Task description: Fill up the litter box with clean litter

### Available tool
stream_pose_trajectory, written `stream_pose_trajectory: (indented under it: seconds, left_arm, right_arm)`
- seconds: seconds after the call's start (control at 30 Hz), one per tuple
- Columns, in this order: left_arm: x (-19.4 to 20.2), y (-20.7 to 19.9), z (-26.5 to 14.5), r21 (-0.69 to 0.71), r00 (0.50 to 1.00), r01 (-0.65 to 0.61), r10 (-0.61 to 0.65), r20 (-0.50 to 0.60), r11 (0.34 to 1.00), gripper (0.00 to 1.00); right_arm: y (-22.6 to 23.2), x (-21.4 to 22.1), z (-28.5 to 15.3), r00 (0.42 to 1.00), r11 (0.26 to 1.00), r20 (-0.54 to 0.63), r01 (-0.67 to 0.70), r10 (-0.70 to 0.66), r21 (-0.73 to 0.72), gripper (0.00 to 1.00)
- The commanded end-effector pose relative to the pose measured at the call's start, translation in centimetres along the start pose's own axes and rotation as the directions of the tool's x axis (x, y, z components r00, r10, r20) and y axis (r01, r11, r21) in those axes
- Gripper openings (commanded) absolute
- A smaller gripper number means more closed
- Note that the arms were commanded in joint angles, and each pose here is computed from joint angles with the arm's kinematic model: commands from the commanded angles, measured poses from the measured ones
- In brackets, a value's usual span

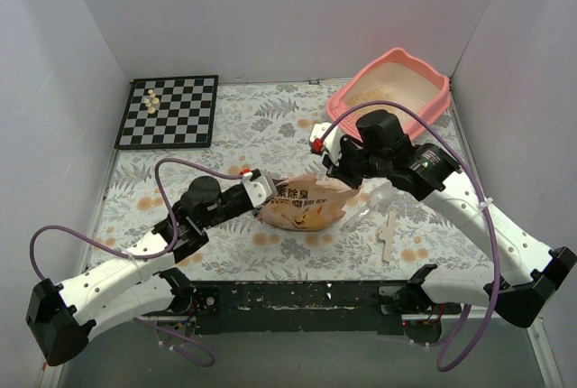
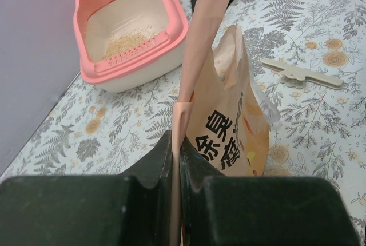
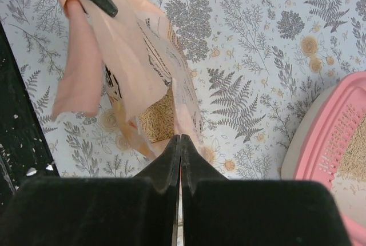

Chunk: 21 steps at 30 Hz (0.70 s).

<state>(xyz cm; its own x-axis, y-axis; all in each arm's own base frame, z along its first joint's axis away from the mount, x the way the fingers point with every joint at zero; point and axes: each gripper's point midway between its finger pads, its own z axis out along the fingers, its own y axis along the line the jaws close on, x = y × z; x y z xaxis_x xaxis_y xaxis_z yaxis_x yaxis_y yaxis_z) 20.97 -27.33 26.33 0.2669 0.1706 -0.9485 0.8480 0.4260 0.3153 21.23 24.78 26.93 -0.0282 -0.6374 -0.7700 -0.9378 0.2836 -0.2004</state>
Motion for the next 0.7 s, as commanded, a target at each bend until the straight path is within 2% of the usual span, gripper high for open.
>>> stream_pose_trajectory:
  seconds: [0.0,0.33,0.67]
  left_arm:
    - [-4.3,-0.3,-0.4,-0.048,0.984,-0.091,0.097,0.148,0.995,0.0]
    - [-4.5,-1.2,-0.4,-0.079,0.977,-0.129,0.14,0.16,0.989,0.0]
    - [-4.9,-0.9,-1.7,-0.113,0.972,-0.125,0.145,0.185,0.986,0.0]
  right_arm:
    - [0.2,-0.2,-0.4,1.0,1.0,-0.001,0.001,-0.001,-0.021,0.01]
    - [3.1,2.3,2.1,0.997,0.981,-0.071,-0.046,0.032,-0.19,0.01]
    - [5.5,5.4,4.1,0.987,0.948,-0.142,-0.111,0.071,-0.3,0.01]
